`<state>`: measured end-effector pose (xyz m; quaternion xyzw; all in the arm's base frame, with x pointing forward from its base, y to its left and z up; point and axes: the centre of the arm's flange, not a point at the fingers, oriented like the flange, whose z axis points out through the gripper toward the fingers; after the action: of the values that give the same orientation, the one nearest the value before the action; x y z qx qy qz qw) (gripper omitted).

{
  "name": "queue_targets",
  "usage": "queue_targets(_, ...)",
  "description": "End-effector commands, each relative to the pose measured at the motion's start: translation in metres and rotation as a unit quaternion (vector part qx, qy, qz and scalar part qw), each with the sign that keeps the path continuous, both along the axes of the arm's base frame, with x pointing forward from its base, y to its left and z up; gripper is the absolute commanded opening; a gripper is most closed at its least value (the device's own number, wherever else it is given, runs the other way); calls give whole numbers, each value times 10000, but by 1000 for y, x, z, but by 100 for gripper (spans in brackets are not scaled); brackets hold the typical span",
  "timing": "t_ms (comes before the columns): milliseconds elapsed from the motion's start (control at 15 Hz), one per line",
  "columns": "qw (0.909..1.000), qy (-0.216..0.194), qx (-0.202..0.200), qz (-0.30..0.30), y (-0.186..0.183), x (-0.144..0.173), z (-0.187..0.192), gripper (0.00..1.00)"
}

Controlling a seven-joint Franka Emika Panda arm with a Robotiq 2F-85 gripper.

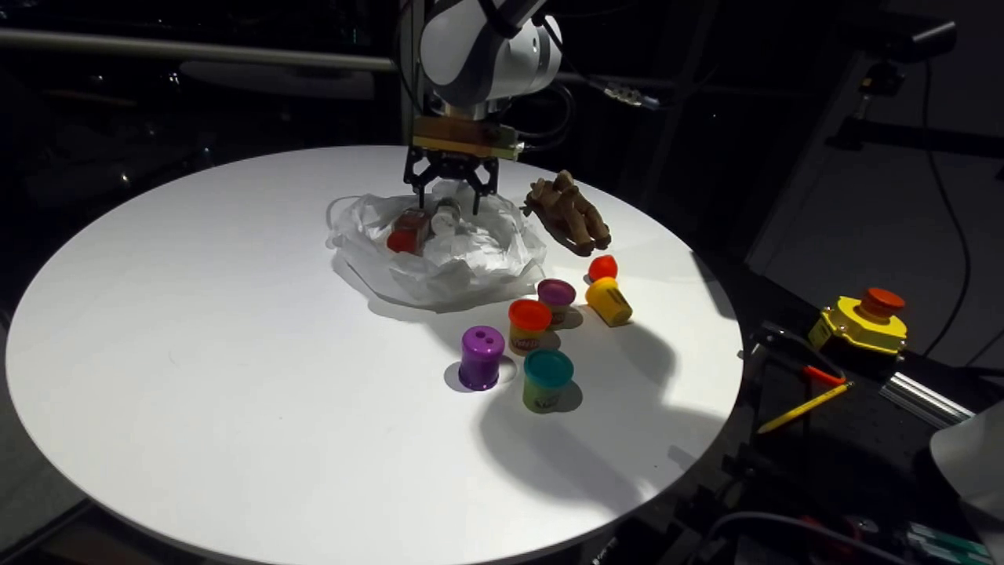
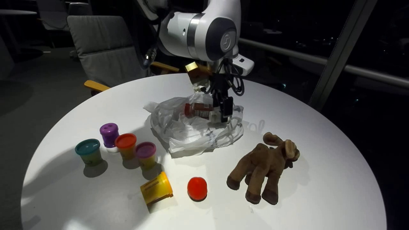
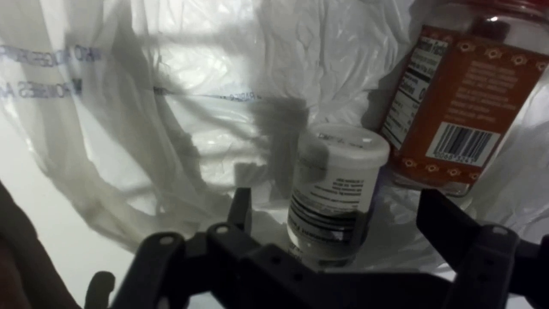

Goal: Pick up all the objects from the plastic and put them on the table

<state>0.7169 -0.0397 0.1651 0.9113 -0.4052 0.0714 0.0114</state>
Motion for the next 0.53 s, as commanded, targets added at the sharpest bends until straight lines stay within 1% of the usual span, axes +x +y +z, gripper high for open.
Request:
queue_targets(0,9998,-19,-23,-189,-2,19,-2,73)
queue_targets(67,9998,-18,-15,-211,-2,19,-3,73)
queue_targets(200,9997,-28,6,-260,-3,18,-2,57)
queue_targets(267,9996,-28,20,-288,-3,17,-2,47)
queue_targets(467,9992,-28,61,-398,-5,11,1,26)
